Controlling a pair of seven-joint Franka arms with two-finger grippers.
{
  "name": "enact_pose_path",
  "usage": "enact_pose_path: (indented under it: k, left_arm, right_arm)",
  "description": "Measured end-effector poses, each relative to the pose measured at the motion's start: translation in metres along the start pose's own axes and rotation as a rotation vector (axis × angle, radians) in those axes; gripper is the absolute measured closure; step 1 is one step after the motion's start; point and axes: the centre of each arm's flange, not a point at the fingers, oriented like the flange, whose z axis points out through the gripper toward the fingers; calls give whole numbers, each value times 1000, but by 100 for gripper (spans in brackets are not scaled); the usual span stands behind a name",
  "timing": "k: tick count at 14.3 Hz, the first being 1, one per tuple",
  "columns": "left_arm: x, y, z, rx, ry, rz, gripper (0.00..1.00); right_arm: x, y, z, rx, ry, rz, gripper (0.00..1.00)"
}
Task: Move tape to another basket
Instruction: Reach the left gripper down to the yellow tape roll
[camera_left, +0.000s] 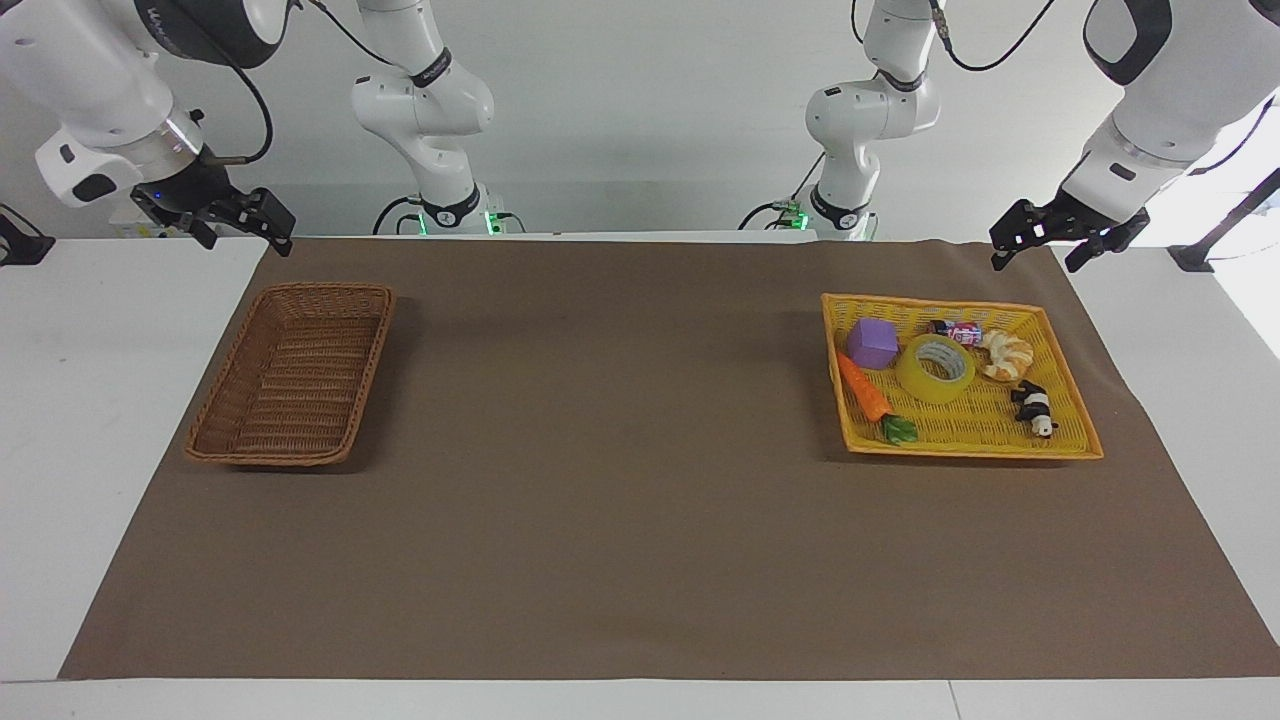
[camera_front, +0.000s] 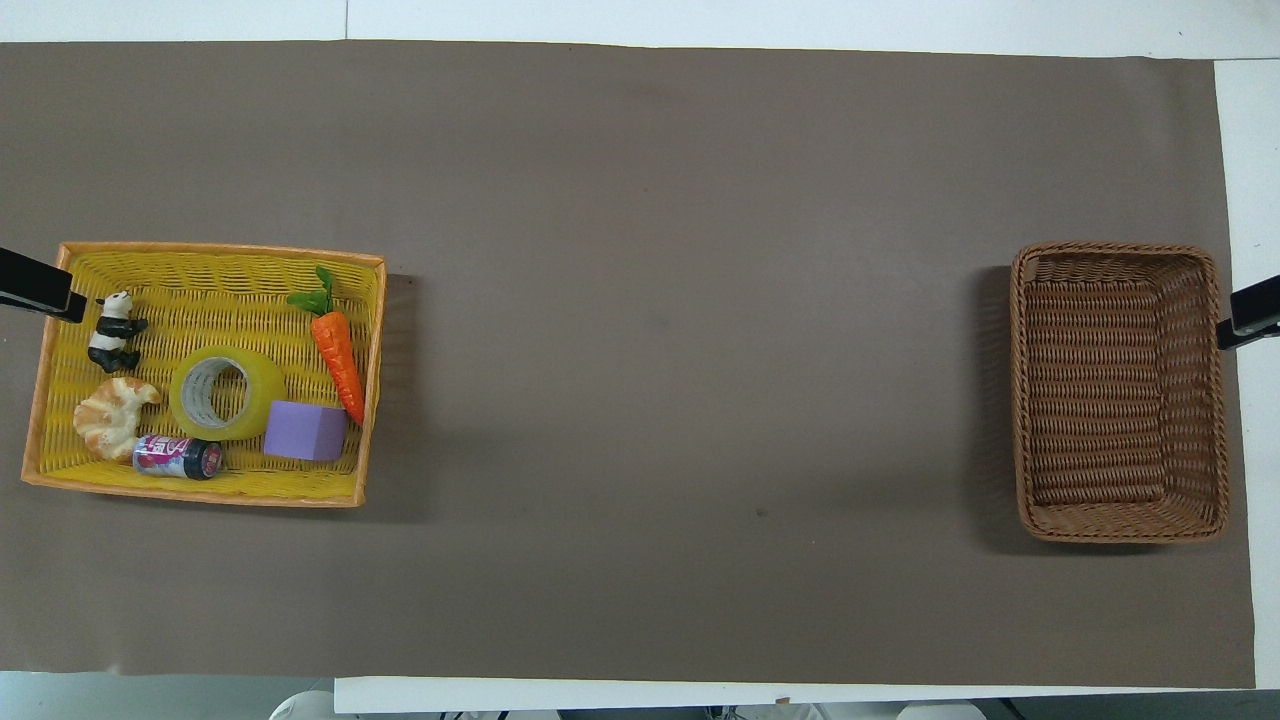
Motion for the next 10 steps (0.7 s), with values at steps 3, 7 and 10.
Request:
enact_pose_path:
  k: [3,7,10]
  left_arm:
    - [0,0,1,0,-3,-1,0]
    - [-1,10,18,6,5,13,0]
    - [-11,12,77,25,94,8,0]
  right_arm:
    - [0,0,0,0,0,0,0]
    - [0,0,0,0,0,0,0]
    - [0,0,0,0,0,0,0]
